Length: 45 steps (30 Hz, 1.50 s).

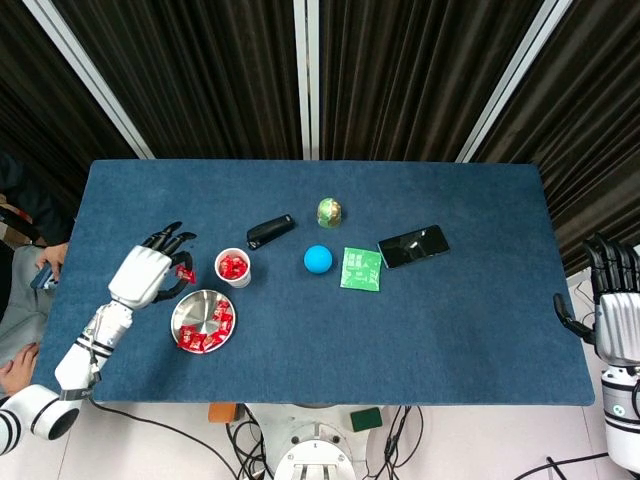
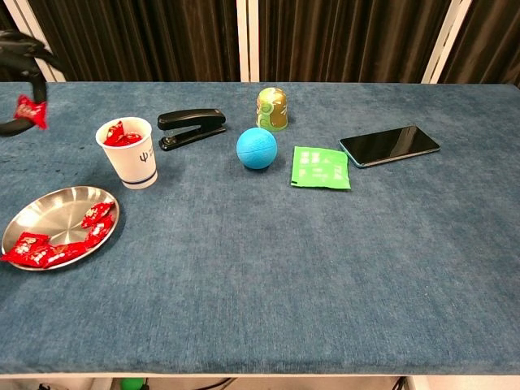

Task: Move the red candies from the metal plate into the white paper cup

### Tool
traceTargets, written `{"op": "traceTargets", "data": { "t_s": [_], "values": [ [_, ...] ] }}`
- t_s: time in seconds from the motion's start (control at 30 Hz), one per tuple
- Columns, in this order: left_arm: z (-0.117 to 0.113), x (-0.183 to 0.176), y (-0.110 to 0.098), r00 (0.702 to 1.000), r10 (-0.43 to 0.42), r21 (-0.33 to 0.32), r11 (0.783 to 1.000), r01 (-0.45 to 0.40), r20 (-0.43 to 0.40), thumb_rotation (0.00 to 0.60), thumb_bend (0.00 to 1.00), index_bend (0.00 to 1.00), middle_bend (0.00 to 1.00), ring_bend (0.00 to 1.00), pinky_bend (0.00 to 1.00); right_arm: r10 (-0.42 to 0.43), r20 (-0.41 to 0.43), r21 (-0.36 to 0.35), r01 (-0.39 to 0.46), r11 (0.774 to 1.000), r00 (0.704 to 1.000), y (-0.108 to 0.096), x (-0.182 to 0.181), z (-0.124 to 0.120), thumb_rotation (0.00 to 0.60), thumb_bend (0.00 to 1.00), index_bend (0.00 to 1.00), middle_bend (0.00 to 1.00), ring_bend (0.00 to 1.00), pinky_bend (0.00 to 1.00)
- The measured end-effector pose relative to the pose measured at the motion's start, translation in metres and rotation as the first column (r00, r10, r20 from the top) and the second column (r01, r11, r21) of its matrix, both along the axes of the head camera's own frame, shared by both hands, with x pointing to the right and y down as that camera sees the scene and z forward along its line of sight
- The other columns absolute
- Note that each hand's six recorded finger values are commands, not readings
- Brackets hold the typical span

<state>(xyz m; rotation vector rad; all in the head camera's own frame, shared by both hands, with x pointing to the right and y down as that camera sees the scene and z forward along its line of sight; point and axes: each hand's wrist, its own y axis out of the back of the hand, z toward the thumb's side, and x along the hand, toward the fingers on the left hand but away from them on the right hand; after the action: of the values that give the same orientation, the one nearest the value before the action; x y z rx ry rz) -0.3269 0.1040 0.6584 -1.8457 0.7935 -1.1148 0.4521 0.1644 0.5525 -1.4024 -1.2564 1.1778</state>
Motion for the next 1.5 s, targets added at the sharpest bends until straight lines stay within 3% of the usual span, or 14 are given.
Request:
{"op": "traceTargets", "data": {
  "t_s": [0.27,0.7,1.07,1.5],
  "values": [
    [0.030,0.040,-0.021,0.999,0.036,-0.073,0.997,-0.037,-0.015,0.600,0.35,0.55,0.19,0.03,0.22,0.013,-0.004,0.001,-0.013,1.000,1.000,0.000,0.005,-0.002,0.600,0.34,0.00,0.00,0.00,0.00],
    [0.049,0.064,-0.039,0.998,0.063,-0.089,0.994,-0.062,0.006,0.600,0.35,0.54,0.19,0.03,0.22,0.027,0.002,-0.005,-0.027,1.000,1.000,0.000,0.009,0.001,0.600,0.34,0.00,0.00,0.00,0.00],
    [0.050,0.060,-0.038,0.997,0.071,-0.083,0.994,-0.068,0.028,0.600,0.35,0.35,0.19,0.03,0.22,0.026,0.002,-0.006,-0.026,1.000,1.000,0.000,0.010,0.001,0.600,0.34,0.00,0.00,0.00,0.00],
    [0.029,0.053,-0.034,0.998,0.062,-0.038,0.997,-0.062,0.005,0.600,0.35,0.34,0.19,0.03,0.22,0.022,0.001,-0.004,-0.022,1.000,1.000,0.000,0.007,0.001,0.600,0.34,0.00,0.00,0.00,0.00]
  ]
}}
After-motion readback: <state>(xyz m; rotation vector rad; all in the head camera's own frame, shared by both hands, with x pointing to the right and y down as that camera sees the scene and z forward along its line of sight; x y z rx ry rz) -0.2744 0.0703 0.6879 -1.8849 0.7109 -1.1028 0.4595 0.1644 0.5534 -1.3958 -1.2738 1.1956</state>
